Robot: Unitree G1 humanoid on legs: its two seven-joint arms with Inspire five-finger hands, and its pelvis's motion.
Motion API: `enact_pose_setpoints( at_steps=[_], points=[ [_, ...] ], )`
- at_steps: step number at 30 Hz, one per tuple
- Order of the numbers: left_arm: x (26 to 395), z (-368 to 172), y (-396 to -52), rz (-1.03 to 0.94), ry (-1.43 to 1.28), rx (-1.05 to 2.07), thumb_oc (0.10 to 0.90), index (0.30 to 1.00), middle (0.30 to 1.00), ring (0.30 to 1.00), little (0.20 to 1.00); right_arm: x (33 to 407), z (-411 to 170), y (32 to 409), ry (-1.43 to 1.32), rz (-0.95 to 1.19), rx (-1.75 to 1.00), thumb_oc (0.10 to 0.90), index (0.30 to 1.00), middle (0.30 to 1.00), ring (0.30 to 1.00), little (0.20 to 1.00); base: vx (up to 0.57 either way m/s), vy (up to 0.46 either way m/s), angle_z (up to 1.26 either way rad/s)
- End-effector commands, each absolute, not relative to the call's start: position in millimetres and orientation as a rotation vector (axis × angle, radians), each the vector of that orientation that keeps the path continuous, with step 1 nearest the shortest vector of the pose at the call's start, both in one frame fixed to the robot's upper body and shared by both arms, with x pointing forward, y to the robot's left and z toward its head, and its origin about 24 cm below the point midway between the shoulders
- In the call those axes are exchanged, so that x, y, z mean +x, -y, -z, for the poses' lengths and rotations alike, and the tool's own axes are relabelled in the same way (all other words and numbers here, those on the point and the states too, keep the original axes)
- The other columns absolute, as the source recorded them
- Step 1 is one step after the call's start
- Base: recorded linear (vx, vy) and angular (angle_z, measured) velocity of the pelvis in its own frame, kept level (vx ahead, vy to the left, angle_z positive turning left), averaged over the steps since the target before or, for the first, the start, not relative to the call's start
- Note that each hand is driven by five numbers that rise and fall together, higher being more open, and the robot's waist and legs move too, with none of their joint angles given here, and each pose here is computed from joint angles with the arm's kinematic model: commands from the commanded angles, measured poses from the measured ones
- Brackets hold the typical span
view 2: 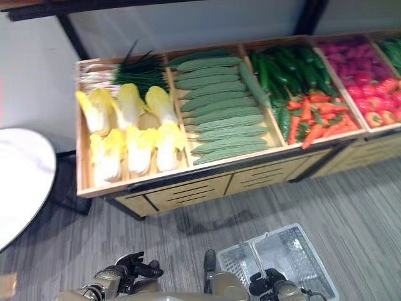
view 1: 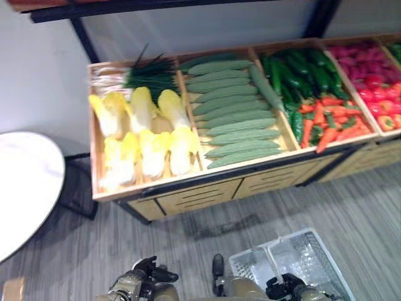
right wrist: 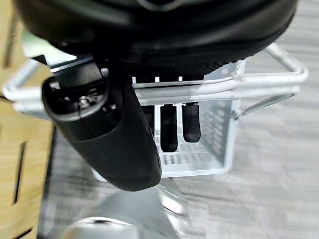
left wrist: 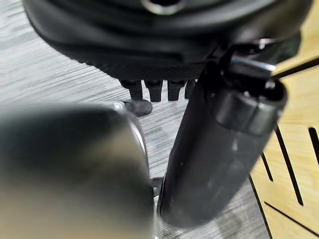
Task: Get the vegetables into the basket
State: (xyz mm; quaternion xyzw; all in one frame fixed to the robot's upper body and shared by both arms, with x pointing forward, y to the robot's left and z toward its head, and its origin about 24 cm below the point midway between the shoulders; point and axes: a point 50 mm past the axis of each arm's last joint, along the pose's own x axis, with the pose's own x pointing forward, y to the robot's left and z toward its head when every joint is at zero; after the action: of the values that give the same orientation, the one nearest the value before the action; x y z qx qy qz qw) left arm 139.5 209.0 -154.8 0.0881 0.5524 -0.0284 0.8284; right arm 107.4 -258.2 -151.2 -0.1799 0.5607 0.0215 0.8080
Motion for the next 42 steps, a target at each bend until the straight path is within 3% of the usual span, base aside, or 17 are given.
enact_pose_setpoints(
  at_steps=[1,8,13,15,19,30,34,42],
  points=[
    [142,152,-217,0.056,-1.148,0.2,0.9,1.0,1.0,1.0,1.0,85,158,256,-1.283,-0.08,-0.386,0.4,0.3,0.3,0.3,0.3,-0.01,0.064,0.51],
    [149,149,-213,0.076,-1.087,0.188,0.9,1.0,1.0,1.0,1.0,91,159,249,-1.273,-0.121,-0.409,0.4,0.3,0.3,0.3,0.3,0.02,0.109,-0.11],
    [183,128,-203,0.081,-0.881,0.096,0.9,1.0,1.0,1.0,1.0,96,157,250,-1.244,-0.106,-0.401,0.4,0.3,0.3,0.3,0.3,0.0,0.063,-0.03],
    [208,88,-200,0.149,-0.616,0.053,0.9,1.0,1.0,1.0,1.0,98,153,258,-1.22,-0.079,-0.397,0.4,0.3,0.3,0.3,0.3,-0.01,0.064,0.02],
    [212,33,-210,0.187,-0.362,0.024,0.9,1.0,1.0,1.0,1.0,91,152,264,-1.219,-0.049,-0.376,0.4,0.3,0.3,0.3,0.3,0.01,0.018,0.11],
    [218,-55,-210,0.198,0.028,-0.004,0.9,1.0,1.0,1.0,1.0,73,156,264,-1.269,-0.017,-0.329,0.4,0.3,0.3,0.3,0.3,0.0,-0.002,0.05],
    [228,-79,-221,0.133,0.132,0.136,0.9,1.0,1.0,1.0,1.0,71,157,264,-1.276,-0.011,-0.334,0.4,0.3,0.3,0.3,0.3,0.0,0.0,0.0],
    [272,-133,-263,-0.115,0.301,0.707,0.9,1.0,1.0,1.0,1.0,77,155,267,-1.25,-0.018,-0.382,0.4,0.3,0.3,0.3,0.3,0.02,-0.012,-0.05]
  ],
)
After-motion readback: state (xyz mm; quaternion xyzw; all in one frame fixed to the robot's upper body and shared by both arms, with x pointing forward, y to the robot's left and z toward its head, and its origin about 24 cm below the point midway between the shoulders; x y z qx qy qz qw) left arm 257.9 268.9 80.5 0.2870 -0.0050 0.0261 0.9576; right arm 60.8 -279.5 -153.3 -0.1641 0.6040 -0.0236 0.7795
